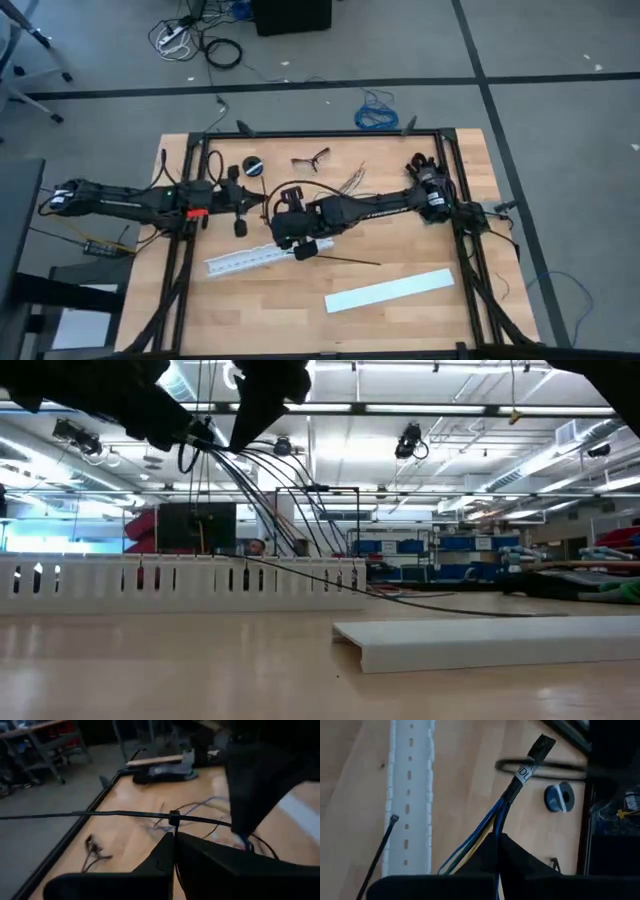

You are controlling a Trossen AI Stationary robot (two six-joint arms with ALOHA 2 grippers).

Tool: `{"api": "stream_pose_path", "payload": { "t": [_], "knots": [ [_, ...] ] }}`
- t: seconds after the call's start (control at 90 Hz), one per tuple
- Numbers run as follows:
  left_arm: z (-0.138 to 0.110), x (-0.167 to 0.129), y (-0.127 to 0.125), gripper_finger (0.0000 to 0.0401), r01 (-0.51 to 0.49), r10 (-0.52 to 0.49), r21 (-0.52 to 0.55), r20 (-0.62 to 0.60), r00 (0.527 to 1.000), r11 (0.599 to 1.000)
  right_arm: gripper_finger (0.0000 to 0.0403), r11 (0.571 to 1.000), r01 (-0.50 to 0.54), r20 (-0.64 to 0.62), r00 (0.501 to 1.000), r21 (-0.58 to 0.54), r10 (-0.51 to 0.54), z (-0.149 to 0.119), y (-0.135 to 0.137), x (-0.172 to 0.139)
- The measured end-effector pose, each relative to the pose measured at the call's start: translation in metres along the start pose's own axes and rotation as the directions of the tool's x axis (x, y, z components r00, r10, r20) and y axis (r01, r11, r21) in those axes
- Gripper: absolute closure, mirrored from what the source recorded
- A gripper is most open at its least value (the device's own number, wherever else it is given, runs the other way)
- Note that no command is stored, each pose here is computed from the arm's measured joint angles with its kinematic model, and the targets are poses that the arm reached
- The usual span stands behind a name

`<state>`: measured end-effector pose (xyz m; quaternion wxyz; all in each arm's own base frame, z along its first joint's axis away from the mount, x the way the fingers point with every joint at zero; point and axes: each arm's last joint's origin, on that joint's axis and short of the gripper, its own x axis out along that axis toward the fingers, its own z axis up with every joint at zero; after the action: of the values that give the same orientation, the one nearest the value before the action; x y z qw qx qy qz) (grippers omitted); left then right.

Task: Ziptie cables
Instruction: Wrap the cable wires with the black zip tie

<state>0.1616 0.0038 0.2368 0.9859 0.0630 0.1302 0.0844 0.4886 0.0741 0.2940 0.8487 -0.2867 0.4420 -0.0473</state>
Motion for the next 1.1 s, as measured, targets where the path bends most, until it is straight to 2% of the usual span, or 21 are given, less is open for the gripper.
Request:
{"api": "stream_pose_path", "payload": {
  "t": [0.189,0.522,0.611,0.756,0.889,1.1],
  "knots": [
    [-0.005,0.018,-0.003,0.0401,0.063,-0.063,-0.001,-0.029,0.998,0.998,0.0402,1.000,0.008,0.035,0.999,-0.003,-0.008,0.002,-0.005,0.002],
    [-0.003,0.028,-0.003,0.0401,0.048,-0.048,0.076,0.005,0.999,0.996,0.0402,0.999,0.005,0.016,1.000,0.040,-0.006,-0.007,-0.026,0.012],
    [-0.003,0.027,-0.001,0.0401,0.036,-0.037,0.072,0.009,0.999,0.997,0.0402,0.997,-0.039,0.040,0.999,0.065,0.037,-0.010,-0.037,0.018],
    [-0.004,0.028,0.004,0.0401,0.040,-0.040,0.064,0.006,0.999,0.997,0.0399,0.973,-0.208,0.136,0.972,0.105,0.193,-0.015,-0.053,0.025],
    [-0.004,0.029,0.009,0.0401,0.041,-0.042,0.058,0.002,0.999,0.997,0.0362,0.958,-0.255,0.153,0.960,0.130,0.234,-0.021,-0.064,0.030],
    [-0.006,0.029,0.013,0.0401,0.021,-0.020,0.046,-0.015,1.000,0.999,0.0255,0.947,-0.283,0.158,0.953,0.150,0.259,-0.028,-0.077,0.035]
  ]
}}
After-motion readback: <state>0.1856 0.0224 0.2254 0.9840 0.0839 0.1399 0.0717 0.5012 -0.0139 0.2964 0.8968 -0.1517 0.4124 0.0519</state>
